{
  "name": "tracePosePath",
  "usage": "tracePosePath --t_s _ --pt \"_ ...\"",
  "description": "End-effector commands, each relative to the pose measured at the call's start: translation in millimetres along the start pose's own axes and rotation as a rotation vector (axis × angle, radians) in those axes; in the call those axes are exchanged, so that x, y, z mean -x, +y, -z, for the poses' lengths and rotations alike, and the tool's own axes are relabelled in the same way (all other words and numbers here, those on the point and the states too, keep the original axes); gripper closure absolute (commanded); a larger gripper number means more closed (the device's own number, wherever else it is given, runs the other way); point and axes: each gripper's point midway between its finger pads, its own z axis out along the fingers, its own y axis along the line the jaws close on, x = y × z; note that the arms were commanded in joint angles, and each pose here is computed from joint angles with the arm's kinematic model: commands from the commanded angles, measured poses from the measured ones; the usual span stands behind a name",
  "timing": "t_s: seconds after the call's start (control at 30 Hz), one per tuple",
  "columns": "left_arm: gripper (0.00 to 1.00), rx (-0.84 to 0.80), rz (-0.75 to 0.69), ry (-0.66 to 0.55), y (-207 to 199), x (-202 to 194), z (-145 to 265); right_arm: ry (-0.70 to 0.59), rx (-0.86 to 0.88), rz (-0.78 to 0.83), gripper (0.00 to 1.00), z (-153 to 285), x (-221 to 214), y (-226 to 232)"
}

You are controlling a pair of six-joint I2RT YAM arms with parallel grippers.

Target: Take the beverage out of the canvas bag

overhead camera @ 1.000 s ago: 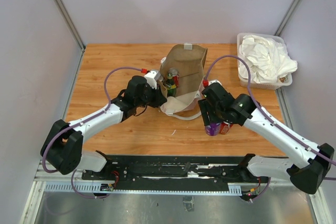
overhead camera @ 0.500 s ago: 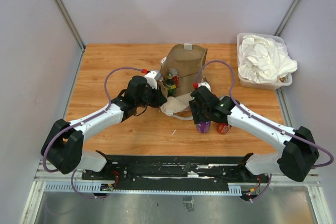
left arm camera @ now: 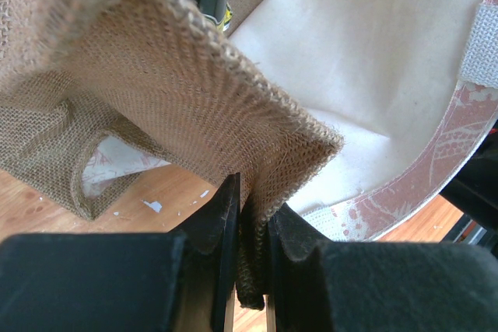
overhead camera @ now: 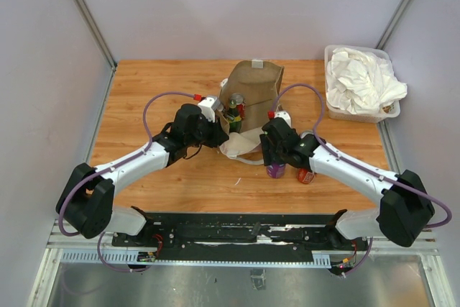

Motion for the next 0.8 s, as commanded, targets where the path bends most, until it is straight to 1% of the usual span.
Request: tracePosePath --t_s 0.0,0.03,0.07,0.1,0.13,0.3,0.43,0.53,0.6,0.77 --pt "0.87 0.084 -0.009 0.077 20 -24 -2 0.044 -0.072 -0.016 0.55 -5 -11 -16" --pt "0.87 0.085 -0.010 0.075 20 -23 -2 0.051 -0.077 -0.015 0.38 -3 -12 -17" --pt "0.87 0.086 -0.010 0.077 21 -24 -3 0.055 -0.084 -0.015 0.27 -1 -11 -18" --pt "0.87 0.085 -0.011 0.076 20 -23 -3 0.057 -0.087 -0.012 0.23 1 -11 -19" --pt "0.87 0.086 -0.010 0.077 21 -24 -3 0.054 -0.087 -0.005 0.22 4 -9 -19" --pt "0.87 0.088 -0.013 0.077 21 -23 -3 -0.001 -0.090 0.008 0.20 26 16 -22" --pt "0.87 0.091 -0.015 0.073 21 -23 -3 -0.090 -0.074 0.010 0.20 57 53 -20" --pt "0.87 0.094 -0.015 0.068 22 -21 -3 -0.169 -0.040 0.024 0.24 81 86 -16" --pt "0.87 0.096 -0.013 0.066 22 -21 -3 -0.213 -0.009 0.038 0.28 95 105 -10" --pt "0.87 0.099 -0.009 0.066 22 -21 -2 -0.319 0.077 0.091 0.35 112 149 11"
